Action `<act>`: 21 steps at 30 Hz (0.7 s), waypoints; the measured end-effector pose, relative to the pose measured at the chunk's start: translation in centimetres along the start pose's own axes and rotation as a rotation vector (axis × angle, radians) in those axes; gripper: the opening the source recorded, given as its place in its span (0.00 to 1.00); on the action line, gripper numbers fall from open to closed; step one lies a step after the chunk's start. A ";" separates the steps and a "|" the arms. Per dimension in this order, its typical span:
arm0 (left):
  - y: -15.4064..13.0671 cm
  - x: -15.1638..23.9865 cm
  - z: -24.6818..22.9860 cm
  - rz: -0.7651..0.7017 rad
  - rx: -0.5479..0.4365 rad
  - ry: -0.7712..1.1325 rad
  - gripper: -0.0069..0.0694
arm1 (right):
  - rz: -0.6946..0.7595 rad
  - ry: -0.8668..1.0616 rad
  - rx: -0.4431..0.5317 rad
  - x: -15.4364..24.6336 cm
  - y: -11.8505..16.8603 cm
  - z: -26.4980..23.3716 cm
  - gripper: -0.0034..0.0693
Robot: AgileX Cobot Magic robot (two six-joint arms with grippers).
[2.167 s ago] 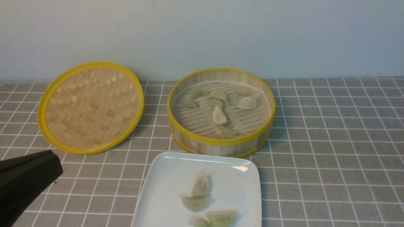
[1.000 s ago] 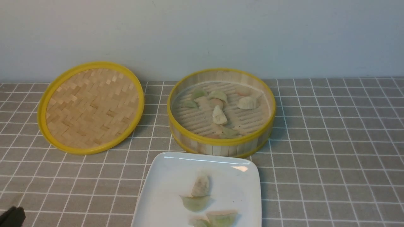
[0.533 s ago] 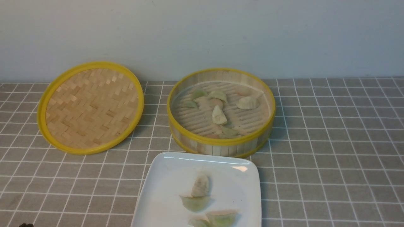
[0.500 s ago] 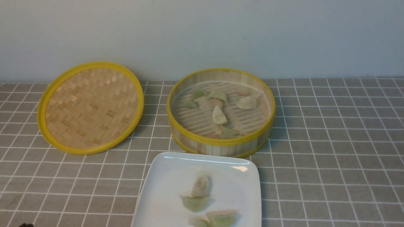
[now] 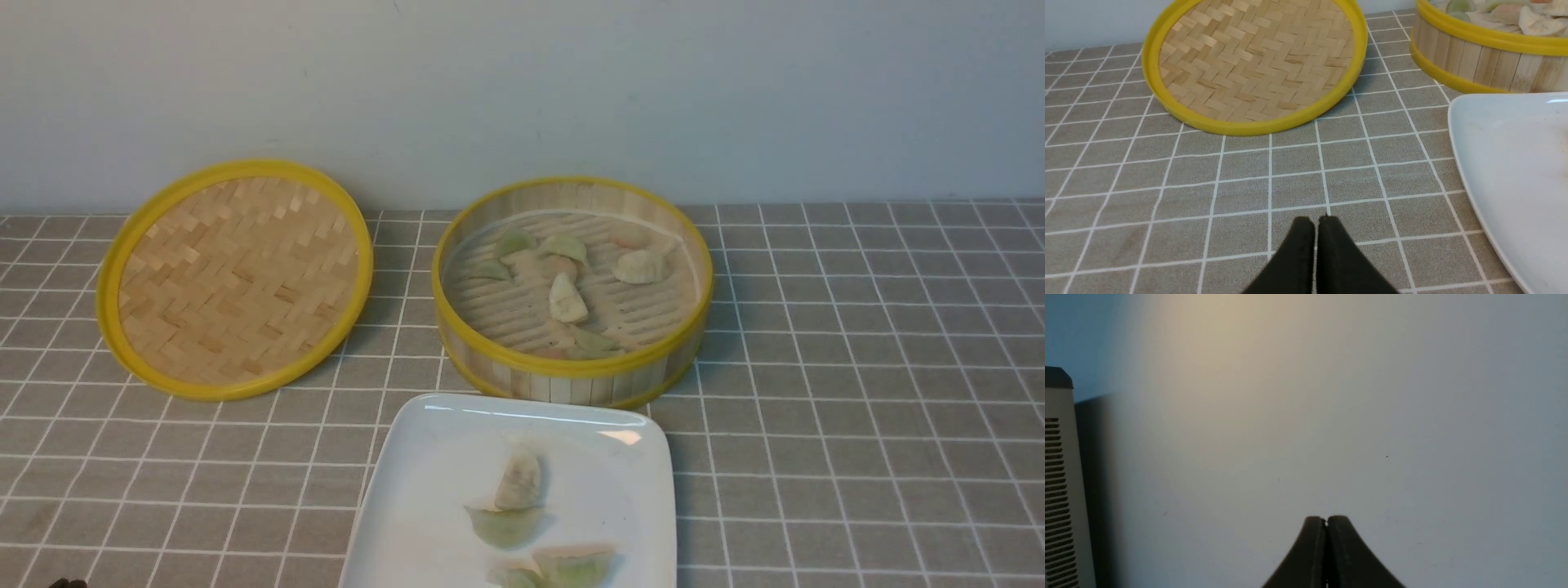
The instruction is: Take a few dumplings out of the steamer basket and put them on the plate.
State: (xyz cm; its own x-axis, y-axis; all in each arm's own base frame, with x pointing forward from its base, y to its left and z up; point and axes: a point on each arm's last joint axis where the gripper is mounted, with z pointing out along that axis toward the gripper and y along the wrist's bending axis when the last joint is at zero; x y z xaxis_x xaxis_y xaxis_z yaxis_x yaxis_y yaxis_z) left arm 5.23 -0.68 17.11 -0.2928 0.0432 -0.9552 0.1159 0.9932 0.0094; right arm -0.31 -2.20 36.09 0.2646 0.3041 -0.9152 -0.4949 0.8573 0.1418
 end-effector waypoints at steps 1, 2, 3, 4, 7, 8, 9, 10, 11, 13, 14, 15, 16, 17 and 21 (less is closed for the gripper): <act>0.0 0.0 0.0 0.000 0.000 0.000 0.08 | 0.000 0.000 0.000 0.0 0.0 0.0 0.03; 0.0 0.0 0.0 0.000 0.000 0.000 0.08 | 0.000 0.000 0.000 0.0 0.0 0.0 0.03; 0.0 0.0 0.0 0.000 0.000 0.000 0.08 | 0.000 0.000 0.000 0.0 0.0 0.0 0.03; 0.0 0.0 0.0 0.000 0.000 0.000 0.08 | 0.000 0.000 0.000 0.0 0.0 0.0 0.03; 0.0 0.0 0.0 0.000 0.000 0.000 0.08 | 0.012 0.007 -0.009 0.1 0.1 0.0 0.03; 0.0 0.0 0.0 0.000 0.000 0.000 0.08 | 0.014 0.008 -0.011 0.1 0.1 0.0 0.03; 0.0 0.0 0.0 0.000 0.000 0.000 0.08 | 0.024 0.023 -0.029 0.3 0.3 0.0 0.03; 0.0 0.0 0.0 0.000 0.000 0.000 0.08 | 0.025 0.023 -0.033 0.3 0.3 0.0 0.03; 0.0 0.0 0.0 0.000 0.000 0.000 0.08 | 0.027 0.034 -0.051 0.5 0.5 0.1 0.03; 0.0 0.0 0.0 0.000 0.000 0.000 0.08 | 0.006 0.049 -0.093 1.2 0.8 0.2 0.03; 0.0 0.0 0.0 0.000 0.000 0.000 0.08 | -0.022 0.057 -0.123 2.0 1.1 0.4 0.03; 0.0 0.0 0.0 0.000 0.000 0.000 0.08 | -0.026 0.062 -0.126 2.3 1.1 0.5 0.03; 0.0 0.0 0.0 0.000 0.000 0.000 0.08 | -0.050 0.073 -0.146 3.2 1.2 0.6 0.03; 0.0 0.0 0.0 0.000 0.000 0.000 0.08 | -0.061 0.082 -0.154 3.7 1.3 0.7 0.03; 0.0 0.0 0.0 0.000 0.000 0.000 0.08 | -0.055 0.112 -0.169 5.0 1.4 0.9 0.03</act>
State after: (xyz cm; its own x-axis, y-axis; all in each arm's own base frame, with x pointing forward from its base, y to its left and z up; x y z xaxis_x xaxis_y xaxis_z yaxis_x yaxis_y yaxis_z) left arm 5.23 -0.68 17.11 -0.2928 0.0432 -0.9552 0.1159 0.9932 0.0094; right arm 1.10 0.87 32.02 0.2059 0.2031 -0.9573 -0.6168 0.7864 0.0342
